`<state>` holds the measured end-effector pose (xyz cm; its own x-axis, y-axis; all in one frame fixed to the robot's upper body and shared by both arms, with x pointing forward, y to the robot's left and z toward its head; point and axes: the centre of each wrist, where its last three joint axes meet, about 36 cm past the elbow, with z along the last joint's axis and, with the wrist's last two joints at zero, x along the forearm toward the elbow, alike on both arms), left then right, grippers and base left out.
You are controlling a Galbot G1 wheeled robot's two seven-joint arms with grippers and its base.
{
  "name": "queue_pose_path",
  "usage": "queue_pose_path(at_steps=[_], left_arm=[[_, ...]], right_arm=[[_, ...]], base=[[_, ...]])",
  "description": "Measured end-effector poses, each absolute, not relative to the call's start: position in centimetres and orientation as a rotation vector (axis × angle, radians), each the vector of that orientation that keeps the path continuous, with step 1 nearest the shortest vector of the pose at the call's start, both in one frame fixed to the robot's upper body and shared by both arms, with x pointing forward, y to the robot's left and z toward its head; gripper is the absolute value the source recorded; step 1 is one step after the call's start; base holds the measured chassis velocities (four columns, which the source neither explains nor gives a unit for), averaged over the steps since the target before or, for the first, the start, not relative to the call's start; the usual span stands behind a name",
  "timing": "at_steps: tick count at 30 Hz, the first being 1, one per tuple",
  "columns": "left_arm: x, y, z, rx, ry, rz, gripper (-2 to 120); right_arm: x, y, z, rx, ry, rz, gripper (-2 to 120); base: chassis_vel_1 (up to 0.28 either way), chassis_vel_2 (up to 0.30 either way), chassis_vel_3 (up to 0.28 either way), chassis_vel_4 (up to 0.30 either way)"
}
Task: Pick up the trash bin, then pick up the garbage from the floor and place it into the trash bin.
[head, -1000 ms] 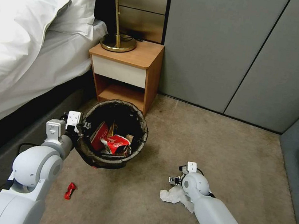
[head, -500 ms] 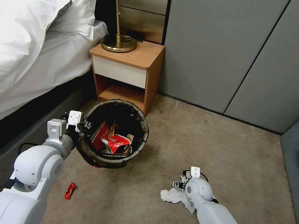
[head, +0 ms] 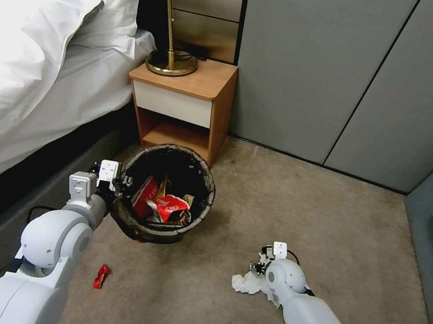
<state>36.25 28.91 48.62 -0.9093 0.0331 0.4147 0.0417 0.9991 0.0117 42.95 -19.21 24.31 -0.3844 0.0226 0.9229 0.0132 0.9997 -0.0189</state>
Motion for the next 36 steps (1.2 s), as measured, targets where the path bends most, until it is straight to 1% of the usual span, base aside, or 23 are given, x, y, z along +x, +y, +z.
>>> queue_pose_path(at_steps=[1, 2, 3, 5, 6, 7, 9, 10, 13, 14, 16, 19, 30, 32, 33, 36], left_arm=[[36.3, 28.9, 48.5, -0.053, -2.711, -0.028, 1], [36.3, 28.9, 48.5, -0.053, -2.711, -0.028, 1], [36.3, 28.9, 48.5, -0.054, -2.71, -0.028, 1], [36.3, 28.7, 48.4, -0.058, -2.708, -0.026, 1], [36.3, 28.7, 48.4, -0.058, -2.708, -0.026, 1], [36.3, 28.7, 48.4, -0.058, -2.708, -0.026, 1], [36.3, 28.7, 48.4, -0.059, -2.707, -0.027, 1], [36.3, 28.7, 48.4, -0.059, -2.707, -0.027, 1], [36.3, 28.7, 48.4, -0.059, -2.707, -0.029, 1], [36.3, 28.7, 48.4, -0.059, -2.707, -0.029, 1], [36.4, 28.7, 48.3, -0.058, -2.707, -0.032, 1], [36.3, 28.7, 48.3, -0.058, -2.707, -0.032, 1], [36.3, 28.9, 48.6, -0.052, -2.712, -0.031, 1], [36.3, 29.0, 48.7, -0.051, -2.715, -0.03, 1], [36.3, 29.0, 48.7, -0.051, -2.715, -0.03, 1], [36.3, 29.2, 48.8, -0.046, -2.719, -0.037, 1]], right_arm=[[42.8, -19.5, 24.8, -0.022, -1.969, 0.006, 57], [42.8, -19.5, 24.8, -0.022, -1.969, 0.006, 57], [42.8, -19.6, 24.9, -0.021, -1.97, 0.007, 53], [42.6, -19.8, 24.9, -0.023, -1.969, 0.009, 41], [42.6, -19.8, 24.9, -0.023, -1.969, 0.009, 41], [42.5, -19.8, 24.8, -0.024, -1.967, 0.008, 39], [42.3, -19.9, 24.7, -0.027, -1.964, 0.008, 28], [42.3, -19.9, 24.7, -0.027, -1.964, 0.008, 28], [42.2, -19.9, 24.7, -0.027, -1.966, 0.01, 14], [42.2, -19.9, 24.7, -0.027, -1.966, 0.01, 14], [42.3, -19.9, 24.9, -0.029, -1.969, 0.011, 3], [42.4, -20.1, 25.2, -0.033, -1.976, 0.012, 0], [42.9, -21.4, 26.9, -0.049, -2.017, 0.016, 0], [43.3, -22.4, 28.6, -0.056, -2.059, 0.006, 0], [43.3, -22.4, 28.6, -0.056, -2.059, 0.006, 0], [43.9, -24.9, 33.3, -0.076, -2.155, 0.009, 0]], base=[[0.0, 0.0, 0.0, 0.0], [0.0, 0.0, 0.0, 0.0], [0.0, 0.0, 0.0, 0.0], [0.0, 0.0, 0.0, 0.0], [0.0, 0.0, 0.0, 0.0], [0.0, 0.0, 0.0, 0.0], [0.0, 0.0, 0.0, 0.0], [0.0, 0.0, 0.0, 0.0], [0.0, 0.0, 0.0, 0.0], [0.0, 0.0, 0.0, 0.0], [0.0, 0.0, 0.0, 0.0], [0.0, 0.0, 0.0, 0.0], [0.0, 0.0, 0.0, 0.0], [0.0, 0.0, 0.0, 0.0], [0.0, 0.0, 0.0, 0.0], [0.0, 0.0, 0.0, 0.0]])
